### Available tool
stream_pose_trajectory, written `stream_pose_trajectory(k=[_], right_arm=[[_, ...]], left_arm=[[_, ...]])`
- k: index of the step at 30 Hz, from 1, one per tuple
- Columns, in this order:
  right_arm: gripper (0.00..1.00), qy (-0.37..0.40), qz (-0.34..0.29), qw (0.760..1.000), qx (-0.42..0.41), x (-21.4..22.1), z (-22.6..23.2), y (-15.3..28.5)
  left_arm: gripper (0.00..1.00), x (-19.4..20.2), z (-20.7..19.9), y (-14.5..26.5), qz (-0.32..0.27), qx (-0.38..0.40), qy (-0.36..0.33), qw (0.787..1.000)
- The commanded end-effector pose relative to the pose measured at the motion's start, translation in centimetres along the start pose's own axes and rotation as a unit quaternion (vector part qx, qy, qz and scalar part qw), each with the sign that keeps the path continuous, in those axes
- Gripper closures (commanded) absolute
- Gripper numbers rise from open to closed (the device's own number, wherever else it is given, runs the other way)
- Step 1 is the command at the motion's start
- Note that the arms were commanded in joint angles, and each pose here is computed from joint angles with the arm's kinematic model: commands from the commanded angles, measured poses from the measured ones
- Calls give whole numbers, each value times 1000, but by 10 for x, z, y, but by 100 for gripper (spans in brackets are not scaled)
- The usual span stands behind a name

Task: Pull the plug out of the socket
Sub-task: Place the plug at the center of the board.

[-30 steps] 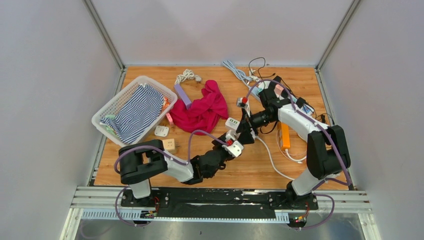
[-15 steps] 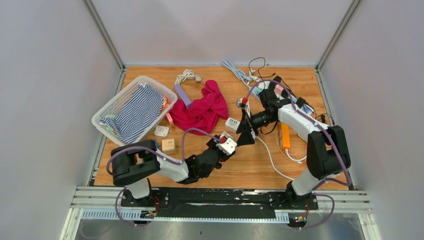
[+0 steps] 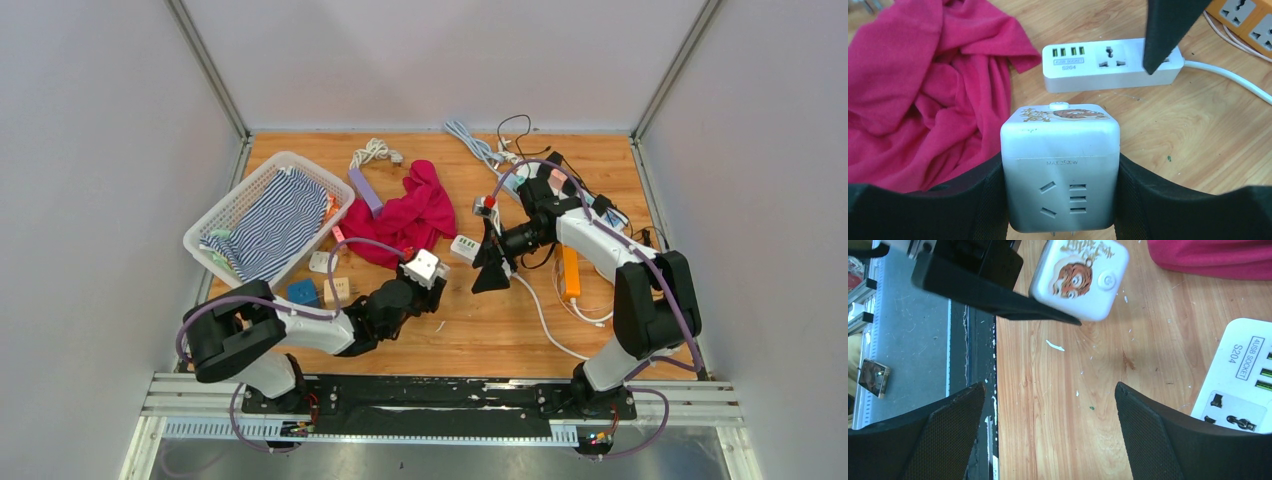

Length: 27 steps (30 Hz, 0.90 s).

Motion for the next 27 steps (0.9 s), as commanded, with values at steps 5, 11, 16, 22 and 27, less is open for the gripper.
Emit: stream_pose_trajectory(k=[5, 11, 16, 22, 27], right_arm=[[0, 21, -10, 1000, -6, -9, 8, 6], [0, 21, -9, 1000, -4, -9, 8, 6], [0, 20, -7, 1000, -3, -8, 6, 6], [0, 18, -5, 1000, 0, -7, 5, 5], [0, 18, -3, 1000, 0, -6, 4, 5]], left_arm=[[100, 5, 22, 8, 3, 15, 143, 990], [100, 9, 41, 9, 35, -23, 200, 979], [100, 14, 56, 13, 58, -73, 219, 971], [100, 17, 70, 19, 65, -128, 230, 962], [100, 18, 79, 22, 64, -157, 238, 956]])
Point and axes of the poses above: each gripper's point midway between its finger pads, its own y axis back along the fingers, its own z axis along the line the jaws close on, x = y × z, the point moved 10 cm from there along y, back along the fingers, and after that the axes turned 10 degrees about -y, right-handed, at the moved point
